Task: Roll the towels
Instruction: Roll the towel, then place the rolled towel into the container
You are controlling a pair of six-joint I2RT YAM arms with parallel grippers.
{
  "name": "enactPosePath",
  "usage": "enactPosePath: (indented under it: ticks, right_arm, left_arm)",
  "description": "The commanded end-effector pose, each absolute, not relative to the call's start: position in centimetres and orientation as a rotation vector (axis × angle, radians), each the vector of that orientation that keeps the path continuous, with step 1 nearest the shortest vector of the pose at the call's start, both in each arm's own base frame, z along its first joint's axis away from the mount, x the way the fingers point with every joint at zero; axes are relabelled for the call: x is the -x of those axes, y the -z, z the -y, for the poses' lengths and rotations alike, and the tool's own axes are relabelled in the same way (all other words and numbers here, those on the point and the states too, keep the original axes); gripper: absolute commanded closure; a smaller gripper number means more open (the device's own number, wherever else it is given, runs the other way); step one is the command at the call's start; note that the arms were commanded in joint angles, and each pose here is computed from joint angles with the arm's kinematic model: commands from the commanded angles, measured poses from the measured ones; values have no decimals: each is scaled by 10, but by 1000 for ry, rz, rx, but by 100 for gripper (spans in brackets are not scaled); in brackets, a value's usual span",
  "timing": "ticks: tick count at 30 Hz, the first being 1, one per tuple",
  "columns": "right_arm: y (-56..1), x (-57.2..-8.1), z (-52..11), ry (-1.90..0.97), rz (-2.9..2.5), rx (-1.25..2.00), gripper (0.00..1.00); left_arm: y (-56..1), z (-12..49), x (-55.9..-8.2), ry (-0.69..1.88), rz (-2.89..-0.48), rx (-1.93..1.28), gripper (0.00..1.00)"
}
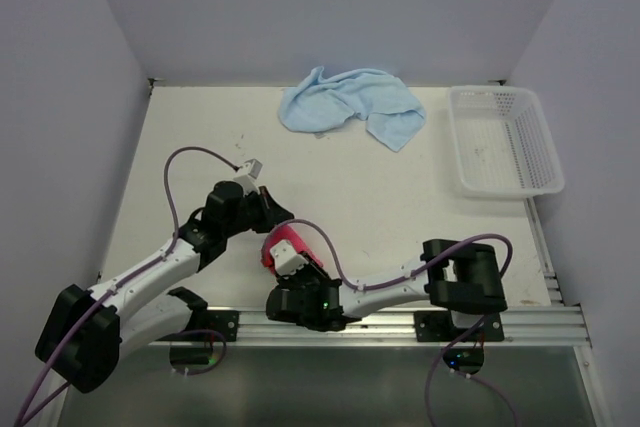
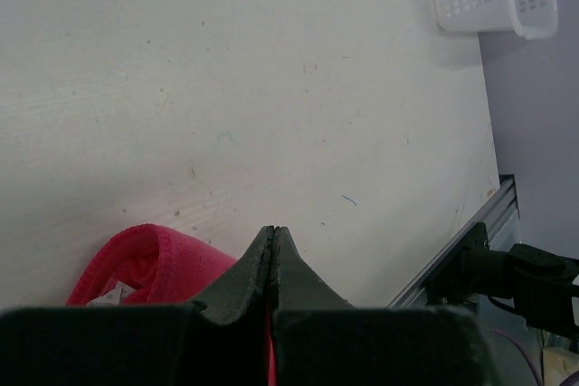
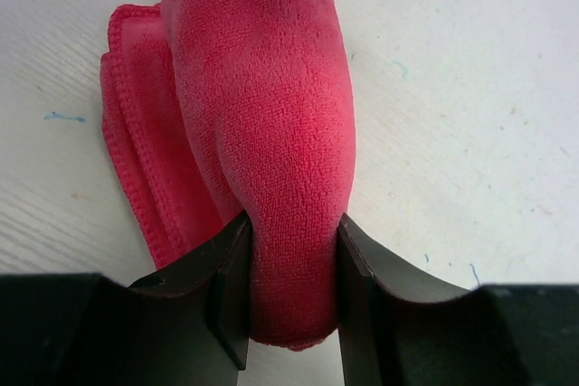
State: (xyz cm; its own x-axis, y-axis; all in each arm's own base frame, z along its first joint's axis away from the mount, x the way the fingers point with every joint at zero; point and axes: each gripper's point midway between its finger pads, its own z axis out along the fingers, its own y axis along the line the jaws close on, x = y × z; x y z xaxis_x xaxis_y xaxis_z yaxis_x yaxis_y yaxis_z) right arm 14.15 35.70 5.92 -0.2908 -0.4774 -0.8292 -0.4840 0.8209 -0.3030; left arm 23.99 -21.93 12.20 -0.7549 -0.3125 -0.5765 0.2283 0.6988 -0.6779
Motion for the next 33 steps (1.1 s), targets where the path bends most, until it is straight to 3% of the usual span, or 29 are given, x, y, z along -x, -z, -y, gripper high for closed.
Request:
enactPosePath:
  ticks: [1, 8, 13, 22, 29, 33]
  right_arm:
    - [-69, -151, -335, 254, -1821, 674, 61]
    - [-66, -146, -347, 238, -1834, 714, 55]
    - [-64, -138, -357, 107, -1894, 753, 32]
    - [-96, -137, -362, -331, -2077, 736, 16]
    - [-108, -132, -370, -776, -2257, 615, 14]
    - [-94, -129, -370, -825, -2332, 590, 15]
  left_arm:
    - [-132, 229, -227, 1102, -2164, 30, 100]
    - [-91, 225, -197, 1074, -2273, 56, 100]
    - [-57, 212, -181, 1031, -2340, 121, 100]
    - [-21, 190, -164, 947, -2397, 194, 100]
    - [-14, 185, -161, 933, -2400, 217, 100]
    - [-12, 184, -161, 927, -2403, 223, 100]
